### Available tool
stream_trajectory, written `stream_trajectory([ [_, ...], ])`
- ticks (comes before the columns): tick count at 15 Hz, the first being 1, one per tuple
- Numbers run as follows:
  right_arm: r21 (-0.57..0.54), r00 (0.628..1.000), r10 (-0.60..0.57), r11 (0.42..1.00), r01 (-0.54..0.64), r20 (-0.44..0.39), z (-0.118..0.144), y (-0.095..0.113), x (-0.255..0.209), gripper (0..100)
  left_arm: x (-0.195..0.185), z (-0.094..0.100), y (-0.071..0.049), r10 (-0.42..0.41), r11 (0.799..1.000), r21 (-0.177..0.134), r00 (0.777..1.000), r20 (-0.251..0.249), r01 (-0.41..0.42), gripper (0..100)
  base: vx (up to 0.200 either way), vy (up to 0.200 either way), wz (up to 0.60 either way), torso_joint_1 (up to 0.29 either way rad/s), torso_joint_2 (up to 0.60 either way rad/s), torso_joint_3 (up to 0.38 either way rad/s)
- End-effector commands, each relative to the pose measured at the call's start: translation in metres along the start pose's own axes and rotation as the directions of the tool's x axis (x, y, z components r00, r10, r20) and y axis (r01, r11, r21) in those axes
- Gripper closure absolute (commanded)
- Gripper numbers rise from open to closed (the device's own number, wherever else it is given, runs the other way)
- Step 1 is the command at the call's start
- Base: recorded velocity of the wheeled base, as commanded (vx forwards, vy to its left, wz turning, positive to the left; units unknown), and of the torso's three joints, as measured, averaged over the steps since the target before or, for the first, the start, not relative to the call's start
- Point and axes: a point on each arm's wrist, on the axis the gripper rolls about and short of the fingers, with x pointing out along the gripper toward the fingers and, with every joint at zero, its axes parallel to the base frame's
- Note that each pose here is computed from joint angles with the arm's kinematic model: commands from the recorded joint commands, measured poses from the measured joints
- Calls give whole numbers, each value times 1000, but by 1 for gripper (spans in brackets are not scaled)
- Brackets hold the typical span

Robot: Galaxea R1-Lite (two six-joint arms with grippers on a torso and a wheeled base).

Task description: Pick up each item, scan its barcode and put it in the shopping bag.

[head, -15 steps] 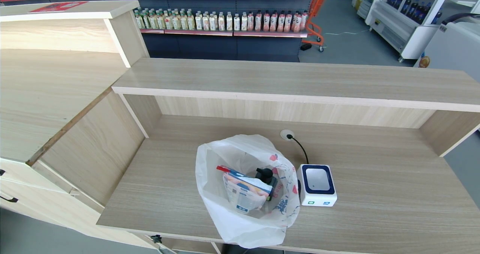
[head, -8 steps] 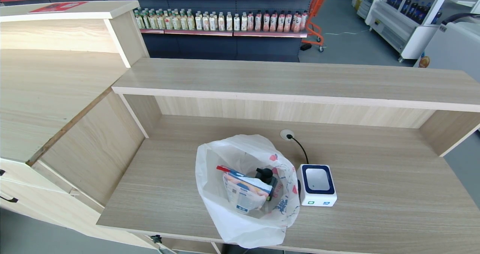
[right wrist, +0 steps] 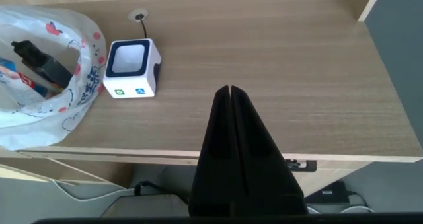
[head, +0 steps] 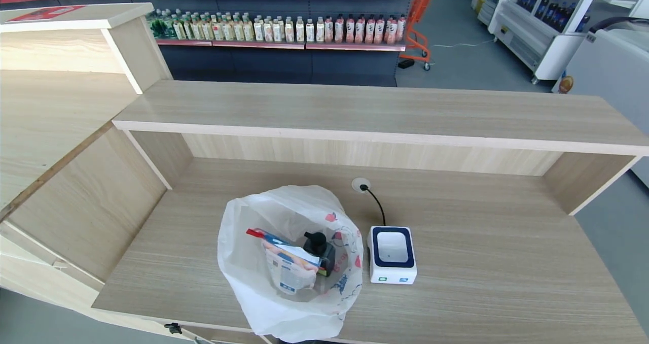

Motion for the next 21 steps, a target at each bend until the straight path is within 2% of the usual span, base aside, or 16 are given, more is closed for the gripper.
stream_trajectory([
  [1,0,1000,1,1000,-1,-2,0,0,0,100,0,0,0,1,1000,-1,1000,0,-1,0,0,0,0,0,0,0],
  [6,0,1000,1,1000,-1,-2,0,0,0,100,0,0,0,0,1000,-1,1000,-6,0,0,160,0,0,-1,1,2],
  [18,-3,1000,1,1000,-1,-2,0,0,0,100,0,0,0,1,1000,-2,1000,0,-1,0,0,0,0,0,0,0],
  [21,-2,1000,1,1000,-1,-2,0,0,0,100,0,0,0,1,1000,-2,1000,0,-1,0,0,133,0,0,3,2],
])
